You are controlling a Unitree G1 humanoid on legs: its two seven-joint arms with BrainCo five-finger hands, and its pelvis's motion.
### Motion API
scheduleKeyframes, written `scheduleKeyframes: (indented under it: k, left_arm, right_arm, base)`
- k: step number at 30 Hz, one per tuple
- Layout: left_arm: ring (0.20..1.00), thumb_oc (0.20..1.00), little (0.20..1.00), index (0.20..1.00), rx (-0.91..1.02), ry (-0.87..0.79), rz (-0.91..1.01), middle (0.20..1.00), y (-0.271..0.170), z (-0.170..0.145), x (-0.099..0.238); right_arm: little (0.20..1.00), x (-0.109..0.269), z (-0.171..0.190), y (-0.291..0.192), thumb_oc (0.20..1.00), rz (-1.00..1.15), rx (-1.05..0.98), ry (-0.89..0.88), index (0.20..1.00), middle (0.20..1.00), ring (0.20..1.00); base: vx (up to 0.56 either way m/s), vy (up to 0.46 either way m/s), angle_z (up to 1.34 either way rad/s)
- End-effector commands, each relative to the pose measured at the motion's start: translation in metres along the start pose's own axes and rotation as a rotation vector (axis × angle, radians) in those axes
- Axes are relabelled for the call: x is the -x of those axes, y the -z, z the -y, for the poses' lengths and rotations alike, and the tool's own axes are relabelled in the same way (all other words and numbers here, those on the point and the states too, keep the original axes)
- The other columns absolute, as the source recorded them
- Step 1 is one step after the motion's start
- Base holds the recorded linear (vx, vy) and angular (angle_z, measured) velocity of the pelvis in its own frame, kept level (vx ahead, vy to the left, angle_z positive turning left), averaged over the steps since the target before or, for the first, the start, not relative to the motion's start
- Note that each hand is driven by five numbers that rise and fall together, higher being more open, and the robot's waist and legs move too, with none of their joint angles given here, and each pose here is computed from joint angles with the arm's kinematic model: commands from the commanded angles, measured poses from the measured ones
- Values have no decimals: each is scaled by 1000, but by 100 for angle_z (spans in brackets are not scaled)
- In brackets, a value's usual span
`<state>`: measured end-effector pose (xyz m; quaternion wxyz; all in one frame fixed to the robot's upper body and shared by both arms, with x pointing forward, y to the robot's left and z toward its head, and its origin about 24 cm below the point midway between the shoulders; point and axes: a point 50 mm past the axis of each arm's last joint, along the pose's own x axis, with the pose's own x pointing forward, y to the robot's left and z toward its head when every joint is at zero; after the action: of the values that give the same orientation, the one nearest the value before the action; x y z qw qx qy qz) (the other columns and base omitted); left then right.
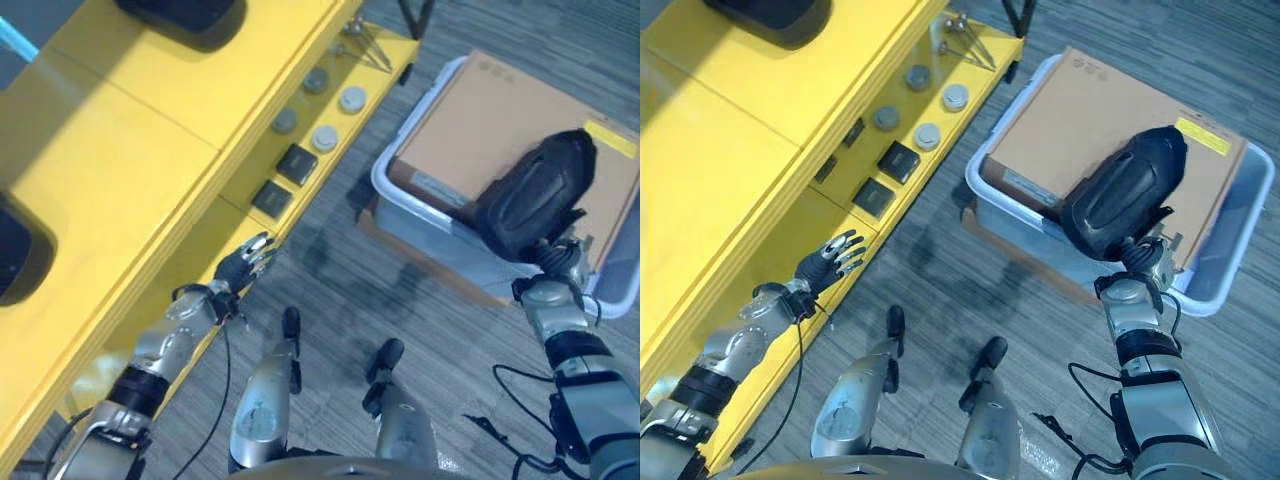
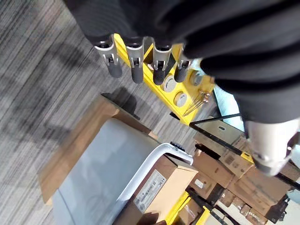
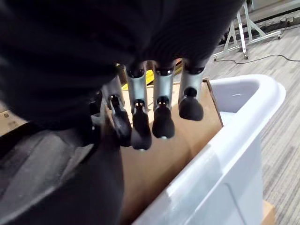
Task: Move parts from the plastic box to the shelf.
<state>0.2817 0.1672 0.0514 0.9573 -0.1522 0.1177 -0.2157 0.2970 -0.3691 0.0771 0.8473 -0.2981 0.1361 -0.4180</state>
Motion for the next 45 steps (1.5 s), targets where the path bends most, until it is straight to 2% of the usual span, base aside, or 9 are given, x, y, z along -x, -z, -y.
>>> scheduleKeyframes:
  k: [1,8,9,10,11,38,45]
  left_arm:
    - [1000,1000,1000,1000,6,83,84,1000,-12,8,2]
    - [1000,1000,1000,1000,11,103,90,1000,-9,5,17]
    - [1000,1000,1000,1000,10,103,90,1000,-9,5,17]
    - [1000,1000,1000,1000,7,104,90,1000,-8,5,17]
    - [1000,1000,1000,1000,7,105,91,1000,-8,5,17]
    - [1000,1000,1000,1000,5,142,87,1000,-10,10,8]
    - [1000,1000,1000,1000,19,176,142,1000,-18,15,3]
  right_arm:
    - [200,-12,27,-13,200,59,-57,99,200,200,200]
    - [200,-13,41,-16,200,67,-110,140,200,200,200]
    - [363,-13,41,-16,363,65,-114,142,363,363,363]
    - [934,-13,42,-16,934,56,-127,151,934,934,934]
    - [1000,-13,43,-16,1000,48,-137,155,1000,1000,1000]
    - [1000,-18,38,-25,1000,-102,-304,208,1000,1000,1000]
    - [1000,-24,42,-48,1000,-65,-303,288,1000,1000,1000]
  base:
    - [-8,-54,10]
    - [10,-16,4]
    - [0,0,0]
    - [0,0,0]
    - [0,0,0]
    - [0,1,0]
    - [9,27,1]
